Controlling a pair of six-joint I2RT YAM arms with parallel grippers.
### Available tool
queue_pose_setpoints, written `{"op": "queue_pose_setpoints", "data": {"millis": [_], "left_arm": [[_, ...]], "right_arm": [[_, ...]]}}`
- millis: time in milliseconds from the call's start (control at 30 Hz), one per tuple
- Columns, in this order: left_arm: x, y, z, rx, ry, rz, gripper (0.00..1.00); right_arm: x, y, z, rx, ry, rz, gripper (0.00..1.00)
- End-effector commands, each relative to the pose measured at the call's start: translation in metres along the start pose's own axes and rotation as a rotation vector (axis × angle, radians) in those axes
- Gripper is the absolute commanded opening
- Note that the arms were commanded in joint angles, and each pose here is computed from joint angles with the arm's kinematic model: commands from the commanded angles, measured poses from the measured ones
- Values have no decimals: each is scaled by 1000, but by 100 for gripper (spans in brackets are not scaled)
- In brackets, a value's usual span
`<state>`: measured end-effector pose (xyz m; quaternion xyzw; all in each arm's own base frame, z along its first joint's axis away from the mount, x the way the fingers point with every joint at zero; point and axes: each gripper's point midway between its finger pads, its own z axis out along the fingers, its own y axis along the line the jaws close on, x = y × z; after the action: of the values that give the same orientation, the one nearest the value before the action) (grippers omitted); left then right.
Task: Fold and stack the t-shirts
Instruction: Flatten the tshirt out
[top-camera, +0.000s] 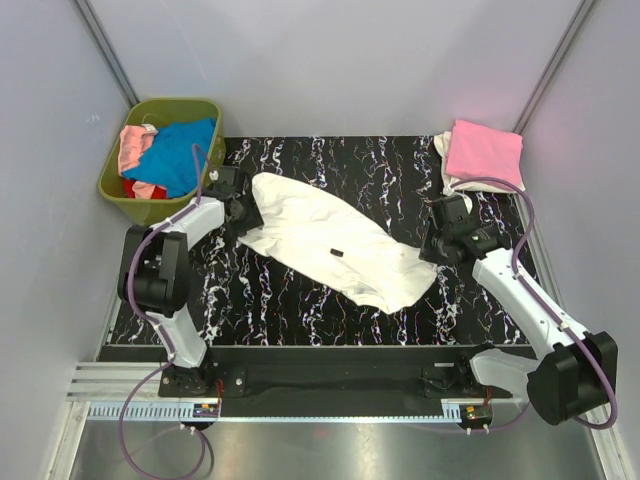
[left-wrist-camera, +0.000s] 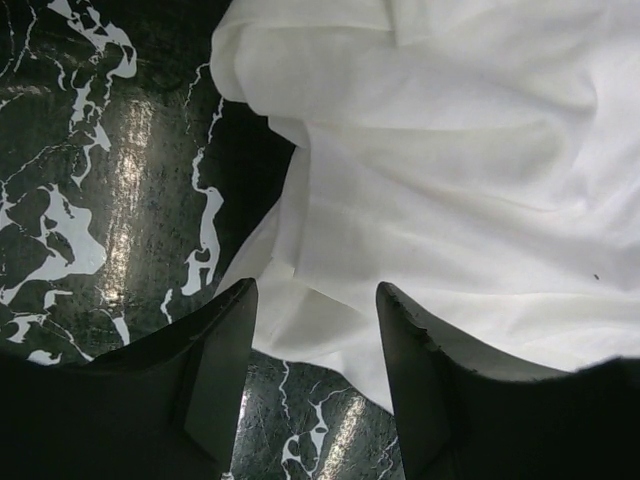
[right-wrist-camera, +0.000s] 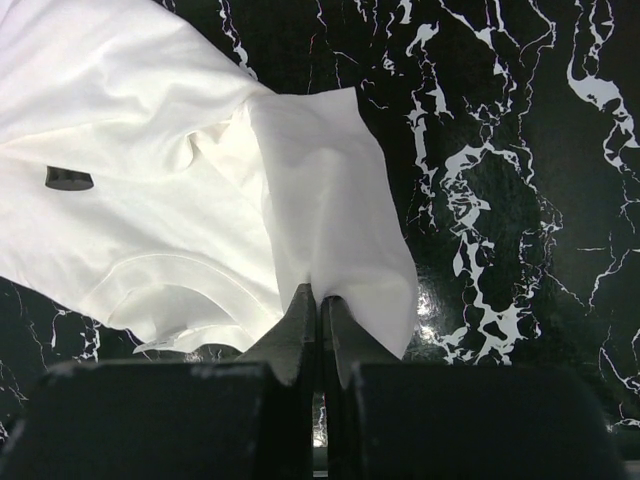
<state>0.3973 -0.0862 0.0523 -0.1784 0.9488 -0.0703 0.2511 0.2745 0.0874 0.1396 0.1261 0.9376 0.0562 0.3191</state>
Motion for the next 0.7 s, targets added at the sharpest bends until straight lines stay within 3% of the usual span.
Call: {"op": "queue_pose_setpoints", "data": {"millis": [0, 533, 667], "left_arm": [[-18, -14, 1, 47, -64, 13, 56], [-17, -14, 23, 33, -36, 13, 52], [-17, -14, 22, 33, -42, 17, 32]], "right_arm": [[-6, 7, 4, -32, -14, 13, 0], [4, 3, 10, -17, 8, -5, 0], [6, 3, 13, -18, 23, -9, 0]]}}
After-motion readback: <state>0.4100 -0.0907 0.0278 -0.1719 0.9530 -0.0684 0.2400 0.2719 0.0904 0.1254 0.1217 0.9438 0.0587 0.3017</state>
